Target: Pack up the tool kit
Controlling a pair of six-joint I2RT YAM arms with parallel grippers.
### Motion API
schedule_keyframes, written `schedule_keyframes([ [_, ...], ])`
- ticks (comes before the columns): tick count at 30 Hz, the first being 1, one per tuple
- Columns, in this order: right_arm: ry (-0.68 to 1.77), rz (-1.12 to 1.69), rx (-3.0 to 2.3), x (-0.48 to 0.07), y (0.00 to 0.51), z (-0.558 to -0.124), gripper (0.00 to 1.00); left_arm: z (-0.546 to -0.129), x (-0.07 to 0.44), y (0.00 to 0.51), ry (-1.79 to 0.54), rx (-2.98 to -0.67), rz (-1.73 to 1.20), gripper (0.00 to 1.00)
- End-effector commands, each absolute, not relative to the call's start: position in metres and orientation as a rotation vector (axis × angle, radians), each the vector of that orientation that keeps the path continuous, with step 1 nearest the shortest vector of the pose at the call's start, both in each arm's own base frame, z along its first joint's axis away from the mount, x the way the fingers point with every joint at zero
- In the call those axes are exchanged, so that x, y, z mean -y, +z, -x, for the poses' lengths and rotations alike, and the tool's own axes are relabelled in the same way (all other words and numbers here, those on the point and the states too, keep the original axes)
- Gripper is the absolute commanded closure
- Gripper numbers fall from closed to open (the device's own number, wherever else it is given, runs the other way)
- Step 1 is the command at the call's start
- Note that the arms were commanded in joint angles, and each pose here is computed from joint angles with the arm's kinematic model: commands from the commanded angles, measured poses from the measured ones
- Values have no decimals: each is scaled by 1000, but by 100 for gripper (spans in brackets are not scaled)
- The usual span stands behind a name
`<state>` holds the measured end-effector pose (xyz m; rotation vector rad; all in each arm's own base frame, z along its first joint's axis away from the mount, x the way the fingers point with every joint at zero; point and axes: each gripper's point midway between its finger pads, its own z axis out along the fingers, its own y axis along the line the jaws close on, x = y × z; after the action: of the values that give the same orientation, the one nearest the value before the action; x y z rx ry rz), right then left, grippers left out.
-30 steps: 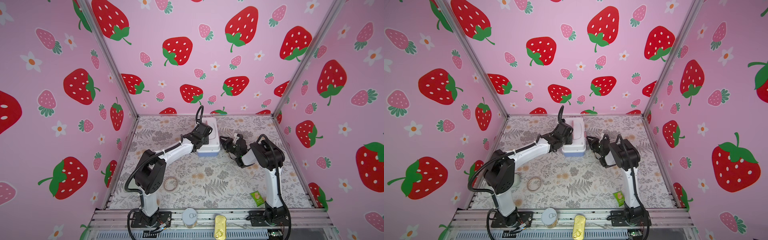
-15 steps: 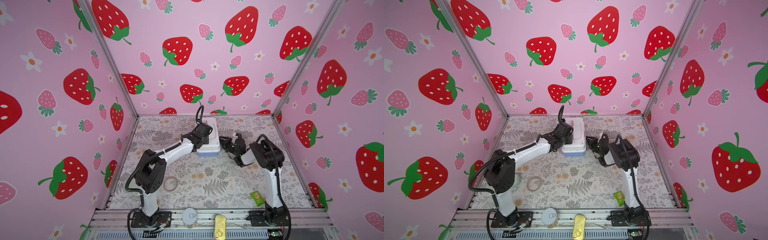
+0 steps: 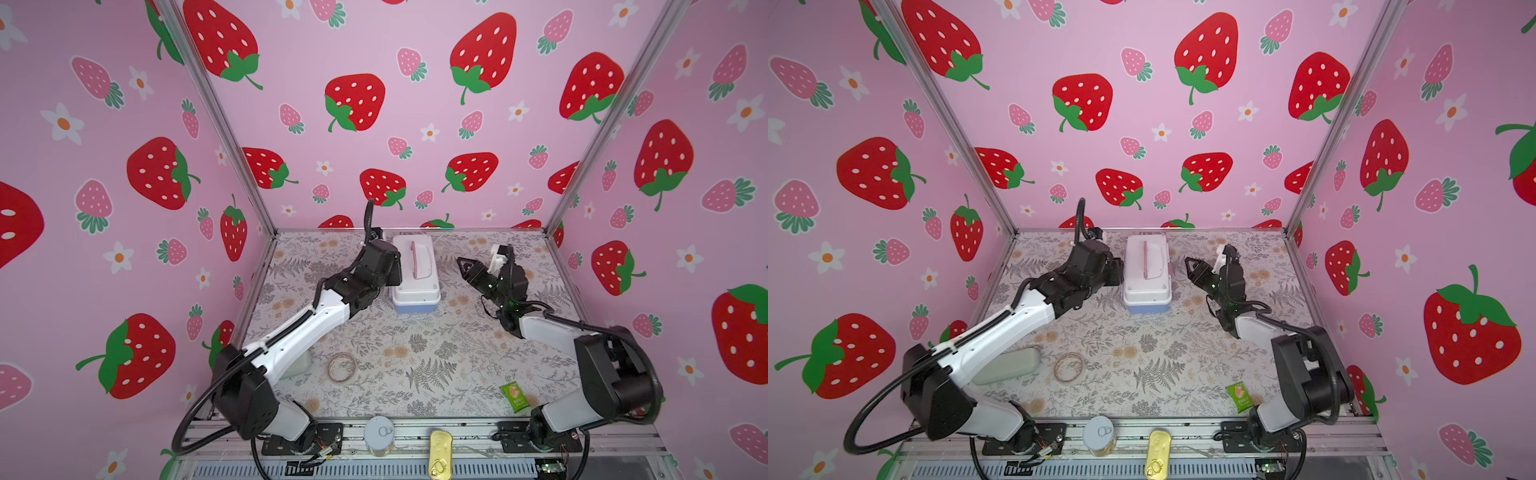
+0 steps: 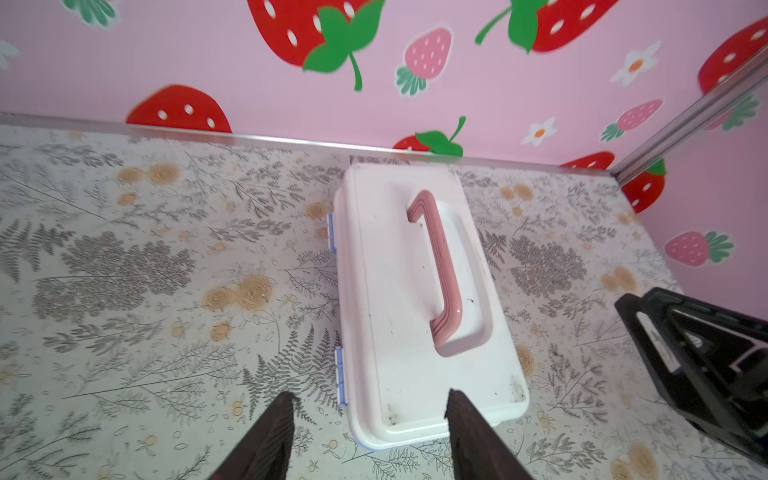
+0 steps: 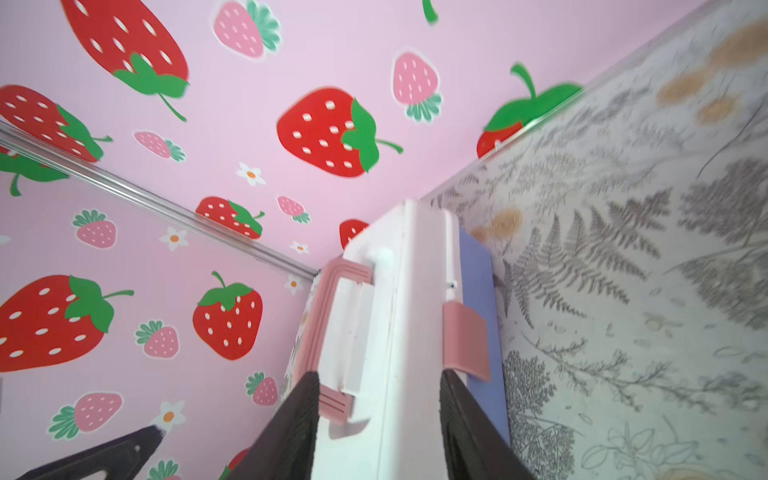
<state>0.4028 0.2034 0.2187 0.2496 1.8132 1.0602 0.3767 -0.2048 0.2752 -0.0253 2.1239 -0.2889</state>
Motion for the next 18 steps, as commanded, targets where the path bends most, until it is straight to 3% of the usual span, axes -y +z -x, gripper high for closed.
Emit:
schedule_keyframes([
  [1,738,-187,-1896,-166,204,-390,38,-361,169,296,-214,-2050,98,36],
  [2,683,-182,-1873,-157,214,-386,33,-354,159,303,-201,-2022,121,35],
  [4,602,-176,-1799,-140,238,-376,0,-343,140,310,-170,-1979,169,32],
  [15,174,-341,-1481,-38,295,-315,1,-291,47,289,-14,-1739,470,16],
  [16,138,-338,-1468,-33,294,-313,1,-287,39,287,9,-1715,500,13],
  [17,61,-298,-1454,-29,292,-313,1,-282,29,284,40,-1686,528,1],
  [18,-37,-202,-1437,-31,287,-314,1,-280,24,280,70,-1661,531,1],
])
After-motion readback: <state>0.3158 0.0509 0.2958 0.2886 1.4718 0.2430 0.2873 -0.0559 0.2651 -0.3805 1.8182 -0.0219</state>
